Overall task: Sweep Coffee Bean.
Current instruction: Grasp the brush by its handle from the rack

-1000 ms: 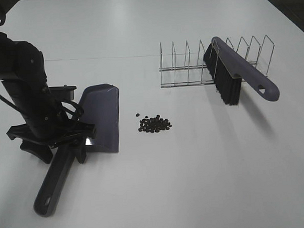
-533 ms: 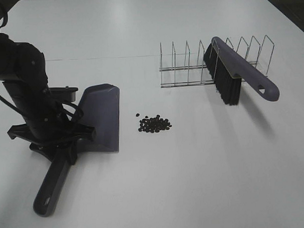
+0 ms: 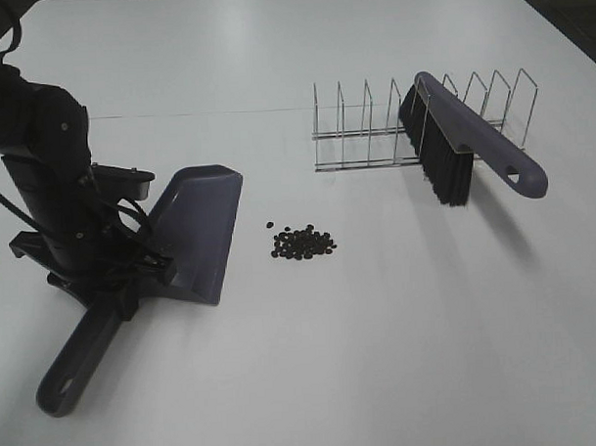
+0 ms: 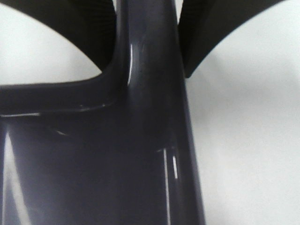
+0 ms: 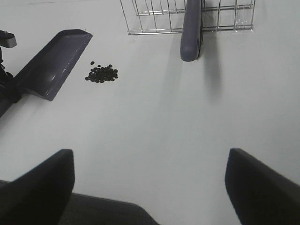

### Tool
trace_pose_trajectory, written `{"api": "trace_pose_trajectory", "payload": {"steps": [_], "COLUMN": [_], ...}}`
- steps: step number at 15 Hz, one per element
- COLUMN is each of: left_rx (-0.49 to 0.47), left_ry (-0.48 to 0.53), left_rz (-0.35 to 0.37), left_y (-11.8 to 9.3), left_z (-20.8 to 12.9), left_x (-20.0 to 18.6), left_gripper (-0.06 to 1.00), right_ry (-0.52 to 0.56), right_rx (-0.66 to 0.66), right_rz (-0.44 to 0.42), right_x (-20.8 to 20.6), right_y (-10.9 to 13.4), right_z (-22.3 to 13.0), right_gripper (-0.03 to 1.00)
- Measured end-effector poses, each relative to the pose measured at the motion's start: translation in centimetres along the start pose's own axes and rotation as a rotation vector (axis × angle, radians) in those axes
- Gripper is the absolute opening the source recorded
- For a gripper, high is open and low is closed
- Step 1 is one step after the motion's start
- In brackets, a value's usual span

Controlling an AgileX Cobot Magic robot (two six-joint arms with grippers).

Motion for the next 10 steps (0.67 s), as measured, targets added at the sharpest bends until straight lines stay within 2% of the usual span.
{"api": "trace_pose_trajectory", "payload": {"steps": [5, 10], "left_rx": [0.008, 0.009], "left_ry": [-0.002, -0.002], "left_rz": [0.002, 0.002], "left_y": [0.0, 0.0], "left_z": [0.0, 0.0], "left_x": [0.0, 0.0], "left_gripper": [0.32, 0.32], "right_ry": [0.245, 0.461], "right_rx": [0.035, 0.045], "right_rz": [-0.083, -0.149], "right_x": [3.2, 8.2], "right_y": [1.0, 1.8], "right_z": [3.9, 7.8], "right_gripper": [0.80, 0.78]}}
Point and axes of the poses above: a point on each arm's last joint axis where the gripper is mounted, x pointing out along that axis toward the gripper, y along the wrist's bending axis when the last joint is at zero, z = x × y, the point moved 10 cm from there along x, pointing out along that axis toward the gripper, and after that the axes turned 14 degrees about x, right-handed, at the moved point
